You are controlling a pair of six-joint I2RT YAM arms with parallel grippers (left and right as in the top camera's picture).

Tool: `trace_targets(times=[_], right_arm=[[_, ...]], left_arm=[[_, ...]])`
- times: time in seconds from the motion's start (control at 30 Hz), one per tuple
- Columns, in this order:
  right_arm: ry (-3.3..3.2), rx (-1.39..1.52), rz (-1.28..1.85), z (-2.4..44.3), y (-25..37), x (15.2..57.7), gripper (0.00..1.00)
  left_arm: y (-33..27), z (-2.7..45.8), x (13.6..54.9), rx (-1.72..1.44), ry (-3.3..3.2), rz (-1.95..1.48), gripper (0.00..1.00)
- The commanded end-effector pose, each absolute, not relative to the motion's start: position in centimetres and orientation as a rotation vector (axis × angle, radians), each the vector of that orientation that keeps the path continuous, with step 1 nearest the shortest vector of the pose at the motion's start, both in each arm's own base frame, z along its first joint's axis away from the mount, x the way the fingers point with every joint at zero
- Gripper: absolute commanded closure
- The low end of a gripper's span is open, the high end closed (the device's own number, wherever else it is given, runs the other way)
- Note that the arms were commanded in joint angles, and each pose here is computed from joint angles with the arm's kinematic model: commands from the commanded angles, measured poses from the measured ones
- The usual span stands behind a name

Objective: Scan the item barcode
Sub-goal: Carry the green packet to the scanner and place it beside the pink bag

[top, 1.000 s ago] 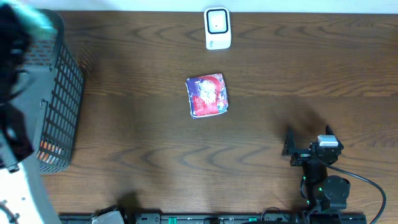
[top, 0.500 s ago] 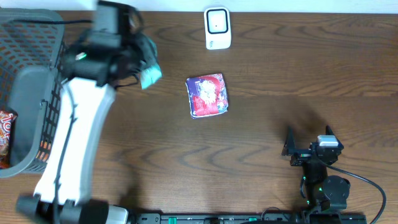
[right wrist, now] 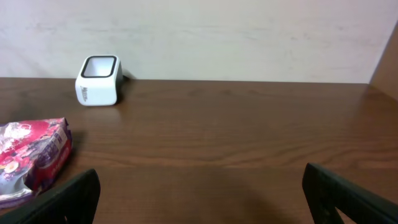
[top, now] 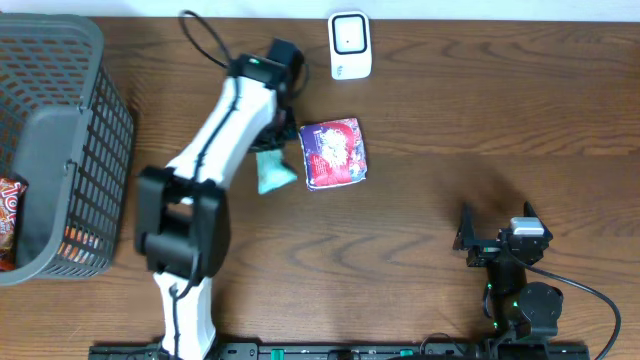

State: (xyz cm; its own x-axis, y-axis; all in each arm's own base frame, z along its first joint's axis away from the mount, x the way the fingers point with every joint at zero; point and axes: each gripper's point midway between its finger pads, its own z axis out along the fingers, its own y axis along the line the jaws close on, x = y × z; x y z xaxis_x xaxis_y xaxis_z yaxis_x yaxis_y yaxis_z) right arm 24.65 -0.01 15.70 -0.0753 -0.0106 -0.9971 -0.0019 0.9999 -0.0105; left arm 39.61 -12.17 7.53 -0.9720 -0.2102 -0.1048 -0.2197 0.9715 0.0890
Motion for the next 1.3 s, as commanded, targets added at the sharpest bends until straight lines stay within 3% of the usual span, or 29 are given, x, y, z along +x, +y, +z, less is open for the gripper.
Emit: trace_targets(times=[0.0,0.57,0.87,0.97,1.03,1.1,1.27], right_arm=[[1.645,-0.01,0.004,15.7,0.2,24.6,0.01],[1.645,-0.011,0.005,15.7,0.2,24.6,0.01],[1.645,-0.011,0.004,15.7,0.2,24.6,0.01],[1.645,-0.01,0.004,15.7,0.2,24.6,0.01],[1.645,-0.01,0.004,15.7,0.2,24.6,0.01],[1.645,-0.011,0.004,15.7,0.2,24.6,0.01],[1.645,-0.011,0.005,15.7,0.2,24.6,0.01]], left_arm=[[-14.2,4.9,39.4,-0.289,3.062,0.158,0.92],[-20.8,3.6,39.2,-0.03,3.058,-0.044,0.93],[-22.0,7.5,41.2,0.132,2.921,-0.154,0.92],[-20.0,8.7,42.2,0.085,2.866,-0.045,0.92],[-17.8,9.1,42.9,-0.014,2.835,0.075,0.83],[-16.1,9.2,43.2,-0.067,2.829,0.124,0.54],[-12.3,8.7,43.5,-0.178,2.866,0.16,0.37]])
